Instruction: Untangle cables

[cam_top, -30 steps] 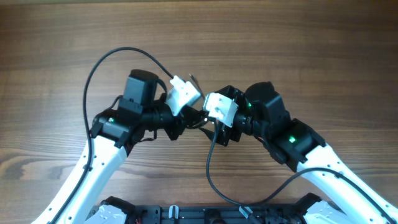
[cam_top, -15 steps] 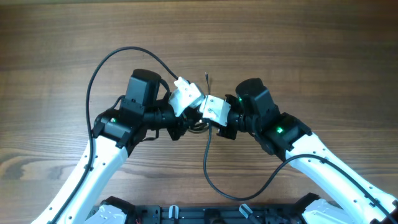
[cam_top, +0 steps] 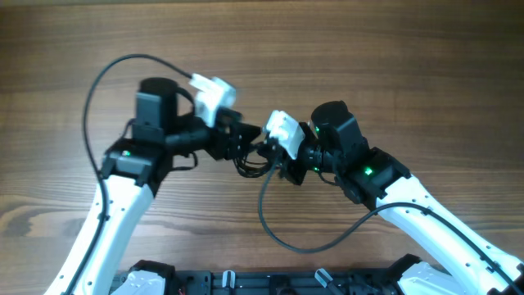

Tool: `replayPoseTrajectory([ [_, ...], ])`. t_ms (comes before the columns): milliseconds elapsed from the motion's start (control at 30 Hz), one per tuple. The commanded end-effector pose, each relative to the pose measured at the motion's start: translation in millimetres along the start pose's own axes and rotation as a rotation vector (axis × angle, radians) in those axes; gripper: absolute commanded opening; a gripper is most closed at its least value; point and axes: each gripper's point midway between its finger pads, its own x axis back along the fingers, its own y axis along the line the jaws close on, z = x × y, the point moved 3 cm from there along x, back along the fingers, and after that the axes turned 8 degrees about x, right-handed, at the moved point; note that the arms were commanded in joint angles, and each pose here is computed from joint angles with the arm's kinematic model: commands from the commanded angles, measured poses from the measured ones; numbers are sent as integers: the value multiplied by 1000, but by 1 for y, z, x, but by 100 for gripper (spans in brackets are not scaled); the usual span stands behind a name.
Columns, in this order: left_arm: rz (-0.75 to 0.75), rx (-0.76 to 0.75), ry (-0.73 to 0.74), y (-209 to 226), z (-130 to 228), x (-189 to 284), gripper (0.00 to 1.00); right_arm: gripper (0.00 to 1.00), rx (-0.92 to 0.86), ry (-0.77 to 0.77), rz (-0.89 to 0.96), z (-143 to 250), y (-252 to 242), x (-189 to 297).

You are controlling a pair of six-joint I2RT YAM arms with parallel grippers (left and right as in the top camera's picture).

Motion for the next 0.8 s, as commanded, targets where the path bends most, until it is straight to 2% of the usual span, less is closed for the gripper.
replayPoseTrajectory([
  [0,-33,396,-40,15,-7,16,100,4,-437,-42,24,-9,-11,4],
  [133,-84,498,9,24,9,17,100,4,-814,-86,69,-6,-35,15],
  [300,-87,493,68,20,21,13,100,4,-1069,-121,37,-3,-51,29],
  [567,-75,381,89,0,23,-7,100,4,-1117,-116,-151,-15,-34,34],
  [767,-77,350,109,-12,27,-25,100,4,-1120,-128,-178,-20,-33,34],
])
